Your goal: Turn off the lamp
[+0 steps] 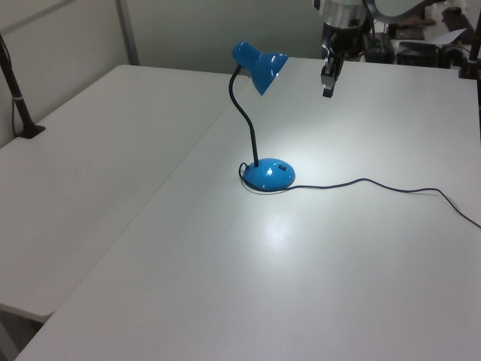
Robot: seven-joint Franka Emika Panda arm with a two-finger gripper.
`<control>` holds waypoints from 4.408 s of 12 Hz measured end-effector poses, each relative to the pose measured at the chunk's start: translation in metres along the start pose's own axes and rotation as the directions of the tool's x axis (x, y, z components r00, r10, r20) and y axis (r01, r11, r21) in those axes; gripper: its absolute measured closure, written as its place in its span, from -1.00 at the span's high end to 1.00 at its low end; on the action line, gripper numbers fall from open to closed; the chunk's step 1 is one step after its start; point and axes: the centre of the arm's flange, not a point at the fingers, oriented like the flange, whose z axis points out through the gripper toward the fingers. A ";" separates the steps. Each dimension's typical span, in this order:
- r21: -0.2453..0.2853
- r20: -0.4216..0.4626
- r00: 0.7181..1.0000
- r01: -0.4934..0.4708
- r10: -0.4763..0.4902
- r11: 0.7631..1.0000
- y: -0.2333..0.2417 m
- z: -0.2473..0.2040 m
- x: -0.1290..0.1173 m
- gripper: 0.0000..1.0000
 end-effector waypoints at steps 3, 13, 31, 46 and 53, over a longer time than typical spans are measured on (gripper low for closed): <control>0.013 -0.052 0.999 0.015 -0.014 1.000 -0.009 0.034 0.007 -0.98; 0.057 -0.192 0.978 0.099 -0.086 0.993 -0.054 0.152 0.010 -0.98; 0.026 -0.256 0.958 0.142 -0.131 0.989 -0.048 0.202 0.017 -0.98; -0.058 0.043 0.993 0.109 -0.107 0.992 -0.021 0.088 -0.015 -0.96; -0.027 0.133 0.991 0.034 -0.030 0.999 -0.007 -0.049 -0.025 -0.16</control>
